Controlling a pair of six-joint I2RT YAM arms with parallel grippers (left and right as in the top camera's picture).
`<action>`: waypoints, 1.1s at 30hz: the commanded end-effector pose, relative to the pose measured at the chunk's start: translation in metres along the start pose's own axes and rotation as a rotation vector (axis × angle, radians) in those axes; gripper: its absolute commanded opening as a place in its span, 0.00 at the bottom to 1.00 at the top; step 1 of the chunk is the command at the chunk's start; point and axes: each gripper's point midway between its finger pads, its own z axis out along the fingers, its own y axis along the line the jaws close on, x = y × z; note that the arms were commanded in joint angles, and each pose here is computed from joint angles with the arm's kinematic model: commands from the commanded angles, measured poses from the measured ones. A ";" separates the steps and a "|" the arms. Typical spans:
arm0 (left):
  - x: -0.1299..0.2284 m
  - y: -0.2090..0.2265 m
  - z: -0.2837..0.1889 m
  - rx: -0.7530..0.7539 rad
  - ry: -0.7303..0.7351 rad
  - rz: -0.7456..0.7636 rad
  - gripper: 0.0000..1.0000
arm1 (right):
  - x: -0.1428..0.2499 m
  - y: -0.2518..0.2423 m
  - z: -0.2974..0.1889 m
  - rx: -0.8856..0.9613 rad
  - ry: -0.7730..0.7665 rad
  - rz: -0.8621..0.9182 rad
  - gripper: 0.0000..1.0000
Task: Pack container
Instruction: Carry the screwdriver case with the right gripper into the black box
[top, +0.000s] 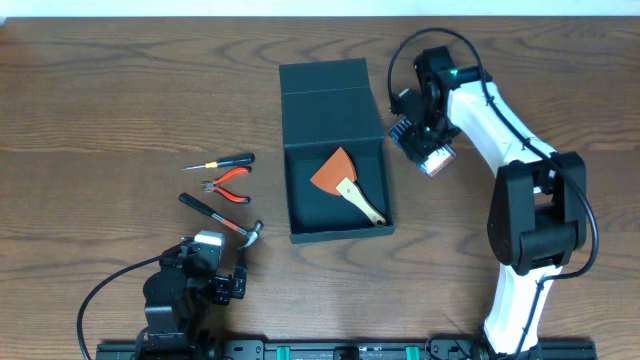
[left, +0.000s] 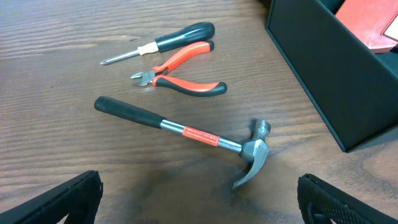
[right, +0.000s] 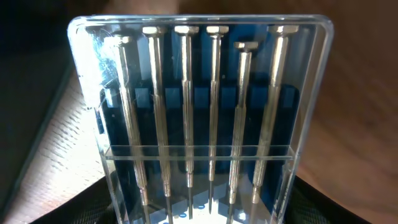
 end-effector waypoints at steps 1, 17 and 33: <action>0.002 0.003 0.001 -0.014 0.001 0.010 0.99 | -0.012 0.000 -0.011 0.002 -0.026 0.001 0.57; 0.002 0.003 0.001 -0.014 0.001 0.009 0.99 | -0.036 0.000 -0.071 0.021 -0.086 -0.002 0.57; 0.002 0.003 0.001 -0.014 0.001 0.009 0.98 | -0.072 0.131 -0.096 -0.017 -0.117 -0.315 0.57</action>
